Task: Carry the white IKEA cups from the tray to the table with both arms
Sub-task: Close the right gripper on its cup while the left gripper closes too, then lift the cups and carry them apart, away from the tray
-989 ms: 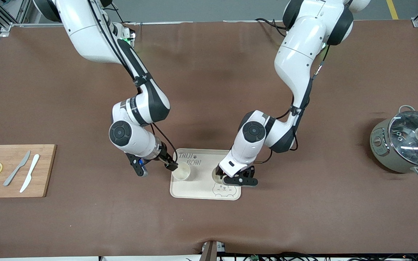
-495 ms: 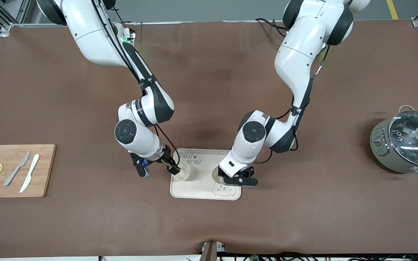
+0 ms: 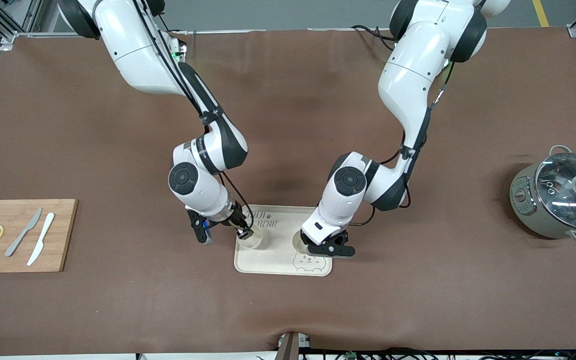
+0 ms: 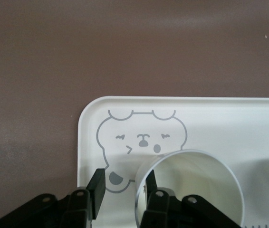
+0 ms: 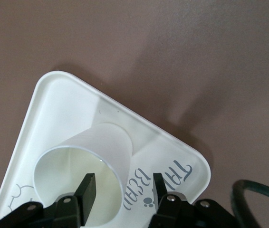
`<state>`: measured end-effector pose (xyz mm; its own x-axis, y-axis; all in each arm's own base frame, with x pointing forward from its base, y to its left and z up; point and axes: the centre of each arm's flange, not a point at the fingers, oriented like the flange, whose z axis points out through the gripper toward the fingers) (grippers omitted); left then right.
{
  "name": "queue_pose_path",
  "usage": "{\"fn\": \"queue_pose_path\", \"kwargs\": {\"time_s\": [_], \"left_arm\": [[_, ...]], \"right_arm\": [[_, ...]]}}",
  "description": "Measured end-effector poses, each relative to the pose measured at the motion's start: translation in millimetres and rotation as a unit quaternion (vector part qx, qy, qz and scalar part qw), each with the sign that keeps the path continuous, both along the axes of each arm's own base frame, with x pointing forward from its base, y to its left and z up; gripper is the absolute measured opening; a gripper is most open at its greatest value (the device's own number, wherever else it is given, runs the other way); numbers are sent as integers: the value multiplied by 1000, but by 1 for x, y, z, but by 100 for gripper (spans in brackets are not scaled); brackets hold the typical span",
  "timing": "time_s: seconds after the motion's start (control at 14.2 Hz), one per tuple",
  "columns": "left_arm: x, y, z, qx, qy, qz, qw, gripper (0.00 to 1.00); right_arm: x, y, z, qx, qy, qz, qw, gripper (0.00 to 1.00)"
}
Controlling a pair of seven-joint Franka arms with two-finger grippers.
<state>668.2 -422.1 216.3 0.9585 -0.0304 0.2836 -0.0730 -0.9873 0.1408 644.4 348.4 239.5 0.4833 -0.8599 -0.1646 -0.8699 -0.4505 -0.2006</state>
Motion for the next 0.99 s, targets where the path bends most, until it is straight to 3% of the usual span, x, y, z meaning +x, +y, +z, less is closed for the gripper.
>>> {"fn": "queue_pose_path", "kwargs": {"time_s": [0.07, 0.14, 0.28, 0.35, 0.57, 0.99], "left_arm": [[0, 0, 0, -1, 0, 3, 1000, 37], [0, -1, 0, -2, 1, 8, 1000, 24], [-1, -2, 0, -4, 2, 13, 1000, 18], [-1, -2, 0, -6, 3, 18, 1000, 9], [-2, -3, 2, -11, 5, 32, 999, 4], [0, -2, 7, -16, 6, 48, 999, 4]], "right_arm": [[0, 0, 0, 0, 0, 0, 1000, 50], [0, 0, -1, 0, 0, 0, 1000, 37], [0, -1, -1, -1, 0, -1, 1000, 13], [1, -1, -1, -1, 0, -1, 1000, 5], [1, -2, -1, -1, 0, -2, 1000, 3], [5, 0, 7, 3, -8, -2, 1000, 3]]}}
